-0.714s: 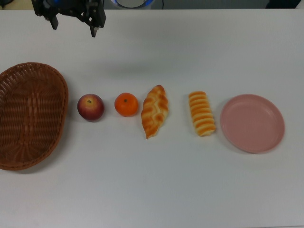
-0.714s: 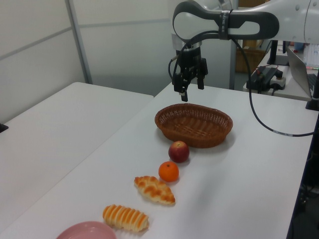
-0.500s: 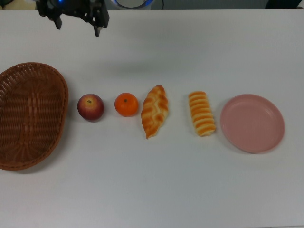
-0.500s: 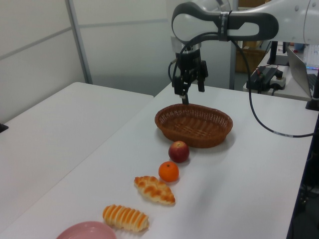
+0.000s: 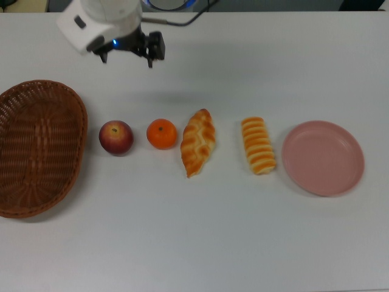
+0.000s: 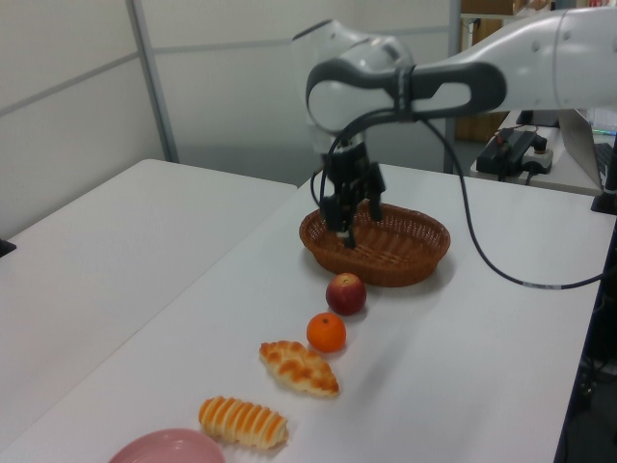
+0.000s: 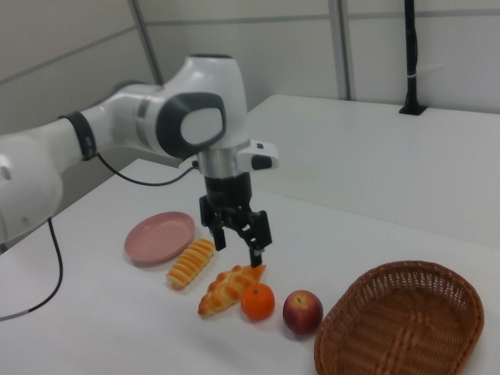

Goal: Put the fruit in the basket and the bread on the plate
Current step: 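Move the gripper from above the basket down toward the orange, then close the gripper around the orange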

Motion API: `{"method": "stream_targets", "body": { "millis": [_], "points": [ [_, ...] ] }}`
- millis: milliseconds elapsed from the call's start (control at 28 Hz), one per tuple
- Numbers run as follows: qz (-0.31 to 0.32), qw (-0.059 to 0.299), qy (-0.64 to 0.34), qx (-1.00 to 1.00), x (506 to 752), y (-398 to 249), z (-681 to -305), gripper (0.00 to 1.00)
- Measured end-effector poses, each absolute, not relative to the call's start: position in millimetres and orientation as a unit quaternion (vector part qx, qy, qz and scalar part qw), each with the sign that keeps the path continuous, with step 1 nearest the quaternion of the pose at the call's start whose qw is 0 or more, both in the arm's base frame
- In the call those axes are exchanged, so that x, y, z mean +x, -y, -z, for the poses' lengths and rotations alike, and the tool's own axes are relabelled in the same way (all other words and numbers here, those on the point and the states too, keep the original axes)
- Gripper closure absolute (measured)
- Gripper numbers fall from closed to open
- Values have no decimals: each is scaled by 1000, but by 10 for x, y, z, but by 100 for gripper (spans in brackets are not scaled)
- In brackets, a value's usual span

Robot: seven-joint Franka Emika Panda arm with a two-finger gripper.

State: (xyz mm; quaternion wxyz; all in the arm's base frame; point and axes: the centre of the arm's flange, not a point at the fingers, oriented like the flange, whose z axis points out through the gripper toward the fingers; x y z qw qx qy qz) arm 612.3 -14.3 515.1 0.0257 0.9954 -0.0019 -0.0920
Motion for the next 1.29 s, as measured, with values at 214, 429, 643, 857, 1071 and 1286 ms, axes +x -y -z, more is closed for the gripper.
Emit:
{"method": "stream_targets", "body": {
  "millis": [214, 429, 643, 857, 1071, 1286],
  "points": [
    [61, 21, -63, 996, 6301, 120, -4792, 0],
    [36, 21, -96, 995, 6344, -61, -4430, 0],
    [22, 20, -115, 993, 6319, -274, -4047, 0],
    [28, 33, -129, 991, 6348, -410, -3726, 0],
    [31, 53, -127, 990, 6407, -440, -3443, 0],
    [38, 56, -129, 989, 6414, -450, -3329, 0]
  ]
}}
